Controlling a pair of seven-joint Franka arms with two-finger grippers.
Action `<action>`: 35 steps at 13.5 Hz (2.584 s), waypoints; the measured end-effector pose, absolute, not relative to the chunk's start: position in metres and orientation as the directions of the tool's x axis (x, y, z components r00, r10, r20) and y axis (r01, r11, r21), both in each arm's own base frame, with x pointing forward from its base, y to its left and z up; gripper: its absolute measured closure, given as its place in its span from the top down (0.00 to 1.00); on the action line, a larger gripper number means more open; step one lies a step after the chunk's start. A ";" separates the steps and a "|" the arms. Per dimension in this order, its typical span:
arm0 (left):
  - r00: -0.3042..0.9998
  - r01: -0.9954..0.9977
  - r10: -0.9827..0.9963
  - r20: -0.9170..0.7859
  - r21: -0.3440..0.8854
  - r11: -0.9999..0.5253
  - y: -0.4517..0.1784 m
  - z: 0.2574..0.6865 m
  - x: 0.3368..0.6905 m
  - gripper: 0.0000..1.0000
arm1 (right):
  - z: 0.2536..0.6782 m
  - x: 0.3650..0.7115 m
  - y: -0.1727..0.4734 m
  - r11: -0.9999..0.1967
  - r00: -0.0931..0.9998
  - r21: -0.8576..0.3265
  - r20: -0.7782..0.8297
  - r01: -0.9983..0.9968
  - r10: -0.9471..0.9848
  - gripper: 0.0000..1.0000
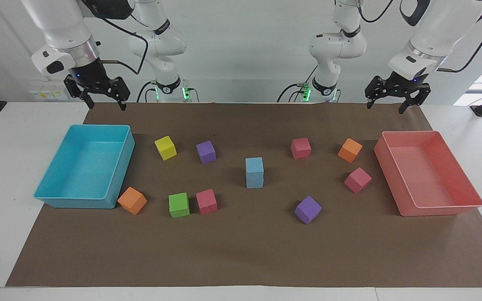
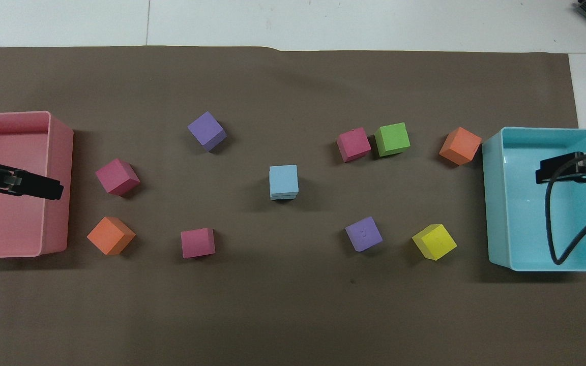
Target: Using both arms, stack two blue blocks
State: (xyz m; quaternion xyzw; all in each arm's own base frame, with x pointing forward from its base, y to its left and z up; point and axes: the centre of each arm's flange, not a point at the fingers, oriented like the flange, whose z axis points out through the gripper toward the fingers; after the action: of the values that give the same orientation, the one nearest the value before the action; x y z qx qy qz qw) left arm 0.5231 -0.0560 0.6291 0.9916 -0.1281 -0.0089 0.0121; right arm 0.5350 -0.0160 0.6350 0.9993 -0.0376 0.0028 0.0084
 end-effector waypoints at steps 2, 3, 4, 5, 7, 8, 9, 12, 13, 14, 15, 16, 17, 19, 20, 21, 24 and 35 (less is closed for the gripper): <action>0.967 -0.254 -0.254 -0.015 0.026 -0.967 -0.056 0.629 0.523 1.00 | 0.638 0.535 -0.011 -0.997 0.998 0.024 0.012 -0.066 -0.066 1.00; 0.967 -0.254 -0.254 -0.015 0.026 -0.967 -0.056 0.629 0.523 1.00 | 0.640 0.534 -0.007 -0.997 0.998 0.045 0.017 -0.055 -0.055 1.00; 0.967 -0.254 -0.254 -0.015 0.026 -0.967 -0.056 0.629 0.523 1.00 | 0.641 0.534 0.000 -0.997 0.999 0.066 0.021 -0.041 -0.040 1.00; 0.967 -0.254 -0.254 -0.015 0.026 -0.967 -0.056 0.629 0.523 1.00 | 0.643 0.533 0.005 -0.997 0.999 0.072 0.024 -0.031 -0.029 1.00; 0.967 -0.254 -0.254 -0.015 0.026 -0.967 -0.056 0.629 0.523 1.00 | 0.645 0.532 0.008 -0.997 0.999 0.073 0.028 -0.026 -0.024 1.00; 0.967 -0.254 -0.254 -0.015 0.026 -0.967 -0.056 0.629 0.523 1.00 | 0.646 0.531 0.008 -0.997 0.999 0.073 0.029 -0.025 -0.023 1.00; 0.967 -0.254 -0.254 -0.015 0.026 -0.967 -0.056 0.629 0.523 1.00 | 0.646 0.531 0.010 -0.997 0.999 0.073 0.030 -0.023 -0.021 1.00; 0.967 -0.254 -0.254 -0.015 0.026 -0.967 -0.056 0.629 0.523 1.00 | 0.649 0.525 0.008 -0.997 1.000 0.069 0.003 -0.027 -0.027 1.00; 0.967 -0.254 -0.254 -0.015 0.026 -0.967 -0.056 0.629 0.523 1.00 | 0.655 0.519 0.004 -0.998 0.999 0.051 -0.011 -0.037 -0.038 1.00; 0.967 -0.254 -0.254 -0.015 0.026 -0.967 -0.056 0.629 0.523 1.00 | 0.662 0.514 -0.003 -0.998 0.998 0.027 -0.012 -0.053 -0.054 1.00; 0.967 -0.254 -0.254 -0.015 0.026 -0.967 -0.056 0.629 0.523 1.00 | 0.667 0.510 -0.010 -0.998 0.998 0.017 -0.013 -0.068 -0.069 1.00; 0.967 -0.254 -0.254 -0.015 0.026 -0.967 -0.056 0.629 0.523 1.00 | 0.670 0.506 -0.017 -0.997 0.997 0.014 -0.014 -0.078 -0.079 1.00; 0.967 -0.254 -0.254 -0.015 0.026 -0.967 -0.056 0.629 0.523 1.00 | 0.672 0.504 -0.020 -0.996 0.996 0.011 -0.014 -0.084 -0.084 1.00; 0.967 -0.254 -0.254 -0.015 0.026 -0.967 -0.056 0.629 0.523 1.00 | 0.674 0.502 -0.020 -0.996 0.996 0.009 -0.012 -0.085 -0.085 1.00; 0.967 -0.254 -0.254 -0.015 0.026 -0.967 -0.056 0.629 0.523 1.00 | 0.674 0.502 -0.020 -0.996 0.996 0.010 -0.012 -0.084 -0.084 1.00; 0.967 -0.254 -0.254 -0.015 0.026 -0.967 -0.056 0.629 0.523 1.00 | 0.673 0.502 -0.019 -0.997 0.997 0.010 -0.013 -0.081 -0.081 1.00; 0.967 -0.254 -0.254 -0.015 0.026 -0.967 -0.056 0.629 0.523 1.00 | 0.674 0.504 -0.016 -0.998 0.998 0.010 0.003 -0.059 -0.059 1.00; 0.966 -0.256 -0.257 -0.016 0.026 -0.966 -0.057 0.629 0.523 1.00 | 0.667 0.516 -0.022 -0.998 0.997 0.009 0.023 -0.068 -0.067 1.00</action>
State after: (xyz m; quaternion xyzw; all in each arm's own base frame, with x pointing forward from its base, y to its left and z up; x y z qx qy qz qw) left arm 0.5228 -0.0573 0.6290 0.9915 -0.1294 -0.0096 0.0120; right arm 0.5155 -0.0223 0.6671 0.9994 -0.0338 0.0114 0.0047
